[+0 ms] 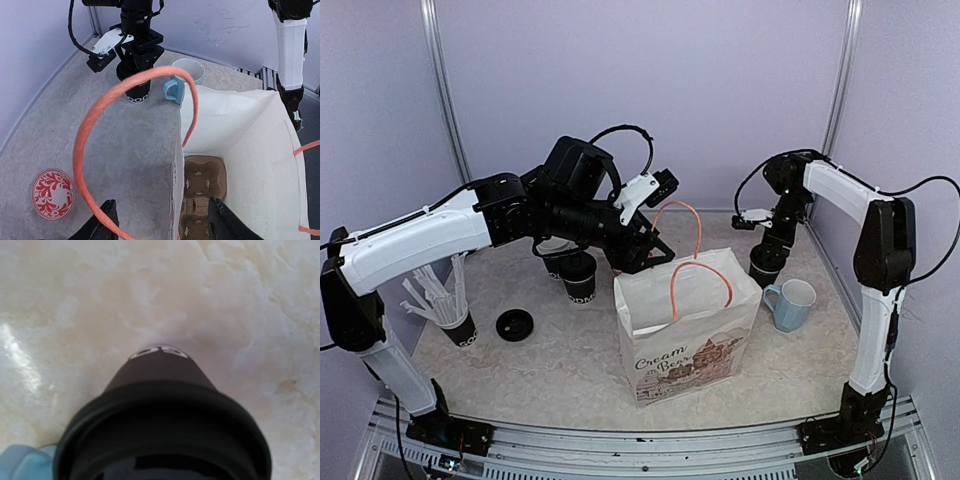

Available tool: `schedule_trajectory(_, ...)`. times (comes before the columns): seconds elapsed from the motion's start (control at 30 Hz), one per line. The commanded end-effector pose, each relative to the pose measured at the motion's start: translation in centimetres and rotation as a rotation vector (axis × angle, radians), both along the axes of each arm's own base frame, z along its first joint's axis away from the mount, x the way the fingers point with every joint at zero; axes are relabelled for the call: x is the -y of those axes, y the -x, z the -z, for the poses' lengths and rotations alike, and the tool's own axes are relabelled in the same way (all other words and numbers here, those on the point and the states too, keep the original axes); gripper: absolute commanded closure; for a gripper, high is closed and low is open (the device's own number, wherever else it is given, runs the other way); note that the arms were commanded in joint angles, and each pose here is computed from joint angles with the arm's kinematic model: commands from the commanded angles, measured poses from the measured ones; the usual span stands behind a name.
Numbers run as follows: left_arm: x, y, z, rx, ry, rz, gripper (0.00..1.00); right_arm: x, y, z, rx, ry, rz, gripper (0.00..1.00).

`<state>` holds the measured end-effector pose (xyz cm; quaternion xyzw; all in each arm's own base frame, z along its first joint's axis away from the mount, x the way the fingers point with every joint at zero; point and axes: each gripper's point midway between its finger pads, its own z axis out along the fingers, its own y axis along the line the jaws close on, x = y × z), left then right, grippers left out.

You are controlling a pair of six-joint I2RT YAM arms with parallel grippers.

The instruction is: Pack the takeout coffee

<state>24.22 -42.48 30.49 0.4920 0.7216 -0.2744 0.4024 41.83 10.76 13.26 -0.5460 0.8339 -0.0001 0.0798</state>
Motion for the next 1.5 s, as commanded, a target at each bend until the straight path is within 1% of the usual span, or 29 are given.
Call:
schedule_trajectory(0.0,-0.6,-0.3,-1.9,0.026,0.03,-0.031,0.41,-1.9,0.9,-5.7,0.082,-0.111,-0.011,0.36)
schedule_trajectory(0.17,-1.2,-0.6,-1.9,0.021,0.009,-0.064,0.4,-4.0,1.8,-14.9,0.281,-0.298,-0.041,0.4)
schedule_trajectory(0.3,-1.5,-0.7,-0.9,-0.003,-0.025,-0.083,0.4,-5.6,4.3,-22.2,0.454,-0.459,-0.115,0.41)
schedule_trajectory(0.37,-1.6,-0.6,-0.7,-0.017,-0.031,-0.086,0.4,-6.1,6.1,-25.2,0.522,-0.521,-0.158,0.41)
schedule_trajectory(0.47,-1.7,-0.4,-0.5,-0.038,-0.034,-0.09,0.41,-7.3,10.2,-28.9,0.581,-0.63,-0.261,0.42)
schedule_trajectory(0.57,-1.9,-0.5,-0.3,-0.046,-0.033,-0.104,0.41,-8.5,14.4,-31.1,0.606,-0.715,-0.354,0.42)
schedule_trajectory(0.7,-1.7,-0.7,-0.1,-0.055,-0.034,-0.107,0.43,-9.6,19.4,-31.4,0.565,-0.778,-0.442,0.44)
schedule_trajectory(0.8,-1.5,-1.1,0.2,-0.064,-0.039,-0.109,0.45,-9.7,21.9,-30.5,0.511,-0.792,-0.5,0.45)
schedule_trajectory(0.87,-1.3,-1.3,0.3,-0.072,-0.037,-0.105,0.47,-9.7,23.0,-29.7,0.479,-0.767,-0.524,0.46)
schedule_trajectory(0.93,-1.1,-1.6,0.5,-0.088,-0.041,-0.104,0.5,-9.7,23.8,-28.9,0.48,-0.729,-0.537,0.46)
schedule_trajectory(1.03,-0.7,-1.8,0.9,-0.111,-0.047,-0.097,0.54,-9.9,25.1,-26.8,0.452,-0.67,-0.579,0.46)
schedule_trajectory(1.1,-0.3,-1.7,1.0,-0.124,-0.04,-0.089,0.56,-10.2,25.4,-25.3,0.414,-0.645,-0.59,0.46)
schedule_trajectory(1.2,0.0,-1.6,0.9,-0.134,-0.035,-0.079,0.58,-11.2,25.5,-24.6,0.381,-0.636,-0.617,0.46)
schedule_trajectory(1.47,-0.1,-0.8,1.7,-0.176,-0.067,-0.055,0.61,-15.0,22.3,-22.3,0.351,-0.473,-0.641,0.49)
